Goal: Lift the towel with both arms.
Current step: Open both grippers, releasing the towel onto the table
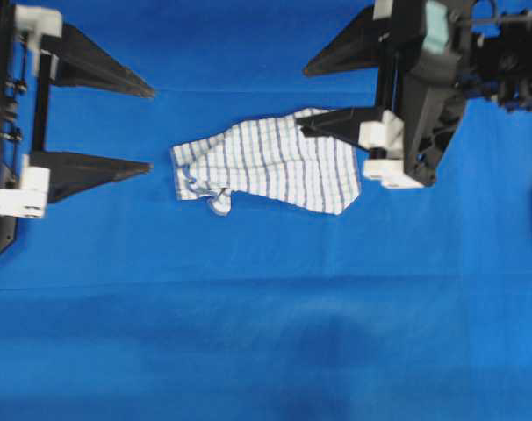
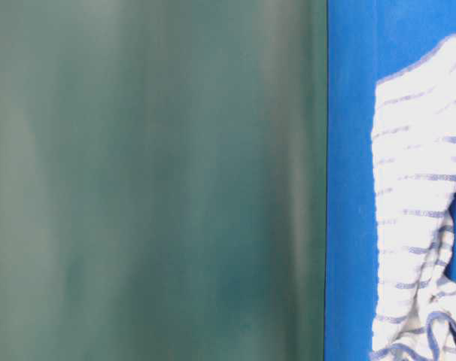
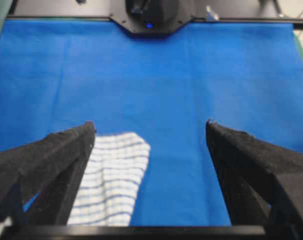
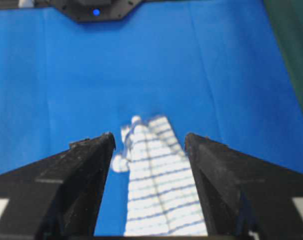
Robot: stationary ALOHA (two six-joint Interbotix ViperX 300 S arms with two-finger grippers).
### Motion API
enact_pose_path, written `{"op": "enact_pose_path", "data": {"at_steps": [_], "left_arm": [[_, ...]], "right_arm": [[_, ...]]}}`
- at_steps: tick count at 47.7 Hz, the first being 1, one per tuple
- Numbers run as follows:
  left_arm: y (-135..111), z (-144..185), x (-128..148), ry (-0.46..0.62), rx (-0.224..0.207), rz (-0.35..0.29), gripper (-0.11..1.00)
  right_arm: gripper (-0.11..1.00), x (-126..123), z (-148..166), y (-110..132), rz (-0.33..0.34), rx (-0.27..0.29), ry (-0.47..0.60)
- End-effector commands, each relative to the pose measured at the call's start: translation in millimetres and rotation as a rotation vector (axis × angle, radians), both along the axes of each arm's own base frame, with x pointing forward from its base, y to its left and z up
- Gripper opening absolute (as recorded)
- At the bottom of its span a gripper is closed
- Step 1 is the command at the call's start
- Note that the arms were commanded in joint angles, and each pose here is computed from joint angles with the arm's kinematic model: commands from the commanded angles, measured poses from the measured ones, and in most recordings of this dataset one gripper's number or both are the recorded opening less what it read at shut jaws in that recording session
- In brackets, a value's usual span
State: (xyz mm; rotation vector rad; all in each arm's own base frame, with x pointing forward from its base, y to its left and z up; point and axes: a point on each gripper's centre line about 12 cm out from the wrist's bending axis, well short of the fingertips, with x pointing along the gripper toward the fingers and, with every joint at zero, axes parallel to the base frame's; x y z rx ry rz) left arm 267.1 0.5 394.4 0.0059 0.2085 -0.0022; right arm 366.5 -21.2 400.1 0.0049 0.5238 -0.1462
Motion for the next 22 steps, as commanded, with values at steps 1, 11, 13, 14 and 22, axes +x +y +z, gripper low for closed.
{"op": "enact_pose_path", "data": {"at_steps": [1, 11, 13, 14, 22], "left_arm": [[0.6, -3.0, -0.3, -0.041, 0.003, 0.003, 0.87], [0.8, -28.7, 0.8, -0.034, 0.003, 0.004, 0.87], [0.8, -36.3, 1.6, -0.026, 0.003, 0.004, 0.87], [0.8, -39.1, 1.8, -0.028, 0.003, 0.005, 0.87], [1.1, -63.7, 1.9, -0.038, 0.0, 0.007, 0.87]], "right_arm": [[0.63, -2.1, -2.0, 1.5, 0.011, -0.003, -0.034], [0.63, -5.1, -31.9, 4.0, 0.028, 0.005, -0.027], [0.63, -5.8, -38.4, 4.0, 0.029, 0.009, -0.027], [0.63, -5.9, -41.7, 4.2, 0.03, 0.011, -0.027], [0.62, -7.9, -68.5, 6.6, 0.042, 0.03, -0.036]]}}
